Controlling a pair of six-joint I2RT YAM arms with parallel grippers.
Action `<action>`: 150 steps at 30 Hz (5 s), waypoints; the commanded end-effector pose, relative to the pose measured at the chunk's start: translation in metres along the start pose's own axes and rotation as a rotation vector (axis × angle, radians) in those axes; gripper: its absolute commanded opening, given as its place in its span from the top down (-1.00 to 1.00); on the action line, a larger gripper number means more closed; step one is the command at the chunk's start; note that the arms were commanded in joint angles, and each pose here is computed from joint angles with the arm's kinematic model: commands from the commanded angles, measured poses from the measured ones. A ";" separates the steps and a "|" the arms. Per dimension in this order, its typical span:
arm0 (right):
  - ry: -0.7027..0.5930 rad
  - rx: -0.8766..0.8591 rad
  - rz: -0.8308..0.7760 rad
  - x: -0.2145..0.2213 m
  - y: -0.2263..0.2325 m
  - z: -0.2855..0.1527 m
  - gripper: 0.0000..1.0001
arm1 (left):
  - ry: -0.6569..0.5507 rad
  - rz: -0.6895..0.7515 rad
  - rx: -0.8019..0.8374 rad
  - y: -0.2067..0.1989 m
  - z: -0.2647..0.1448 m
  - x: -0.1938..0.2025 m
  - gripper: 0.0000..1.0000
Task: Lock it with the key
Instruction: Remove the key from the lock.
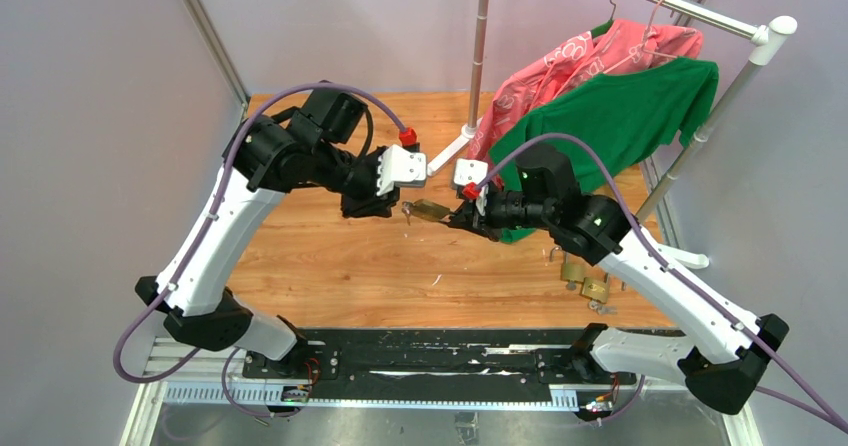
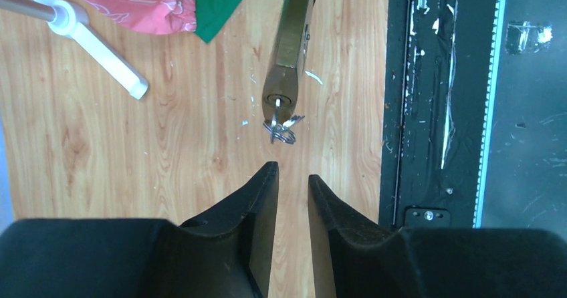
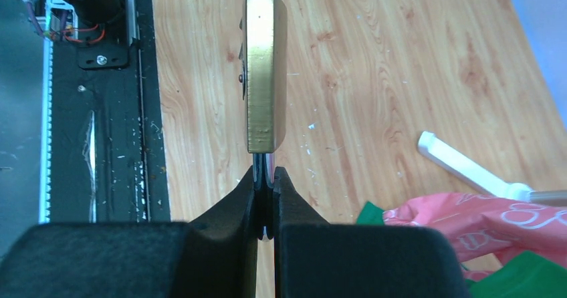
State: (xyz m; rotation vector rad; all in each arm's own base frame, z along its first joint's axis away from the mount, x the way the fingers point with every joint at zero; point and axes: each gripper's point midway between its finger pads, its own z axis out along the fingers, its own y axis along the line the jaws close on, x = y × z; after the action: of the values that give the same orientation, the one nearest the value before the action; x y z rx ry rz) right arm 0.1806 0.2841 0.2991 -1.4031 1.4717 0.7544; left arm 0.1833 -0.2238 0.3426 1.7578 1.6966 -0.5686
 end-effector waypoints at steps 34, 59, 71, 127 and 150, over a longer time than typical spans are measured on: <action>-0.034 0.068 -0.185 -0.036 -0.004 -0.001 1.00 | -0.025 -0.067 -0.061 -0.005 0.018 -0.014 0.43; -0.049 0.092 -0.187 -0.041 -0.005 -0.009 1.00 | 0.009 -0.125 -0.149 0.005 0.020 -0.009 0.90; -0.061 0.094 -0.186 -0.043 -0.004 -0.012 1.00 | -0.009 -0.135 -0.100 -0.005 0.024 -0.009 0.79; -0.017 0.083 -0.122 -0.018 -0.008 -0.010 1.00 | -0.338 -0.136 0.130 -0.034 -0.012 -0.008 -0.64; -0.043 0.046 -0.117 -0.023 -0.001 -0.010 1.00 | -0.258 -0.226 0.042 -0.004 0.046 0.004 0.24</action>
State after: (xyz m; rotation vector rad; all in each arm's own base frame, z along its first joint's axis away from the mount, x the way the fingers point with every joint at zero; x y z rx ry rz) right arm 0.1745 0.2772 0.2812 -1.4895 1.4861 0.6464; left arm 0.1869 -0.2536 0.3083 1.4044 1.7470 -0.9490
